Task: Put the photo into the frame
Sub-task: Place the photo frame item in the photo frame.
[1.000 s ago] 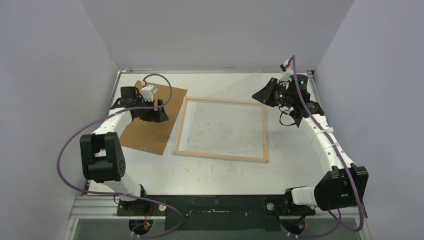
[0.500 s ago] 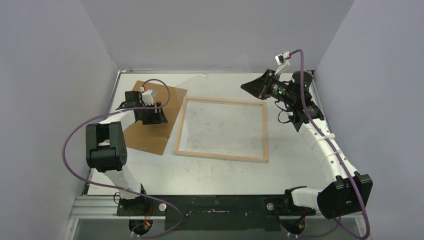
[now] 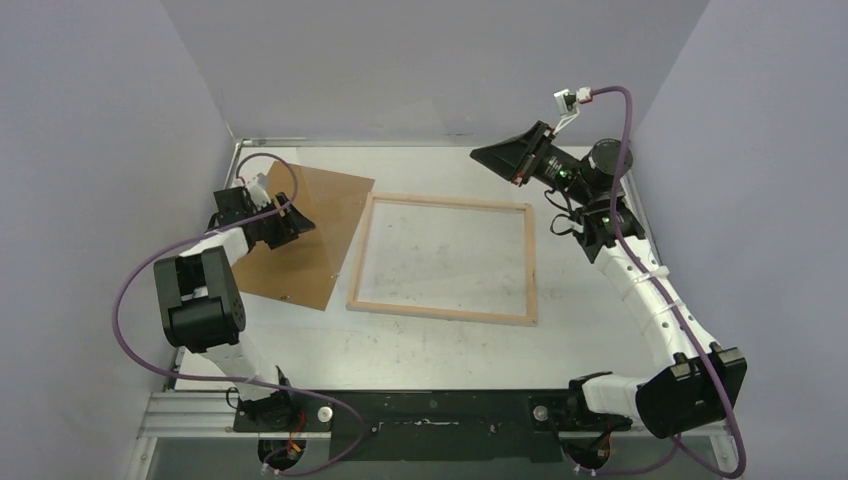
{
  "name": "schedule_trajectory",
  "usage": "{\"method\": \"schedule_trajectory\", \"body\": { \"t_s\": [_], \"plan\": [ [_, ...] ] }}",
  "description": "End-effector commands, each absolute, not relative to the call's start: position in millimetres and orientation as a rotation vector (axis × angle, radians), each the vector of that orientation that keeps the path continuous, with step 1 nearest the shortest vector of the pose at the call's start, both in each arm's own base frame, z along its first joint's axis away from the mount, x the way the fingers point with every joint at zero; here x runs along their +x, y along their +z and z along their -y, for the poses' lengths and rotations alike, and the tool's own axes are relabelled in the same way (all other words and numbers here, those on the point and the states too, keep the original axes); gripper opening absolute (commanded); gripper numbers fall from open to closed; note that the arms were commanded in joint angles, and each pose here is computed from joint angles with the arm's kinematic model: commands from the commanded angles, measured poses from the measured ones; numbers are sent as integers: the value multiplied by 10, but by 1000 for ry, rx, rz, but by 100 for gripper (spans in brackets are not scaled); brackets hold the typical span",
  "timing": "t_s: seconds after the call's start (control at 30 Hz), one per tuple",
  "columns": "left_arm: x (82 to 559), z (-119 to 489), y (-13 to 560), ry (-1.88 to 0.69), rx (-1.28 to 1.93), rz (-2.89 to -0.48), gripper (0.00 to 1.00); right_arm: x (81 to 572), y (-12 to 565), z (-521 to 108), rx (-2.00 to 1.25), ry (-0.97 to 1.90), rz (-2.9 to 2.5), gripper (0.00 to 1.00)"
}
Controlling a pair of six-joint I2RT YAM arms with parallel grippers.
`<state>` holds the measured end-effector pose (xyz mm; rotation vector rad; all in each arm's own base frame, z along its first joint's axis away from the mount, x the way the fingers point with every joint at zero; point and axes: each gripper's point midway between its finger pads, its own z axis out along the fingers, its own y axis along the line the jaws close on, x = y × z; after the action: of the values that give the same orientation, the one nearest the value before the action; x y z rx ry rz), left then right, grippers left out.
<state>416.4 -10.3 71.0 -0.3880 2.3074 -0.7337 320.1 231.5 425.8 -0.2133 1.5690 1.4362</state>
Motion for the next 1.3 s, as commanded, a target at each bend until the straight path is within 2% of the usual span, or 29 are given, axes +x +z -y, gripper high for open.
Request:
{"method": "schedule_trajectory", "body": {
  "t_s": [0.0,0.23,0.47,1.0,1.27],
  "plan": [
    [4286,-67,1048,-764,-479,-2178,60,3066,4469,-2338,-255,1445,-1482,5],
    [4273,-432,1239,-728,-589,-2075,66,3507,3490,-2299,-72,1352,-1687,5],
    [4076,-415,1024,-736,-566,-2155,65,3770,2530,-2245,50,1352,-1830,5],
    [3996,-189,1016,-757,-439,-2198,65,3978,1732,-1806,263,1158,-1954,5],
    [3926,-52,1007,-782,-400,-2224,63,4044,1621,-1709,299,1113,-1948,5]
  ]
}}
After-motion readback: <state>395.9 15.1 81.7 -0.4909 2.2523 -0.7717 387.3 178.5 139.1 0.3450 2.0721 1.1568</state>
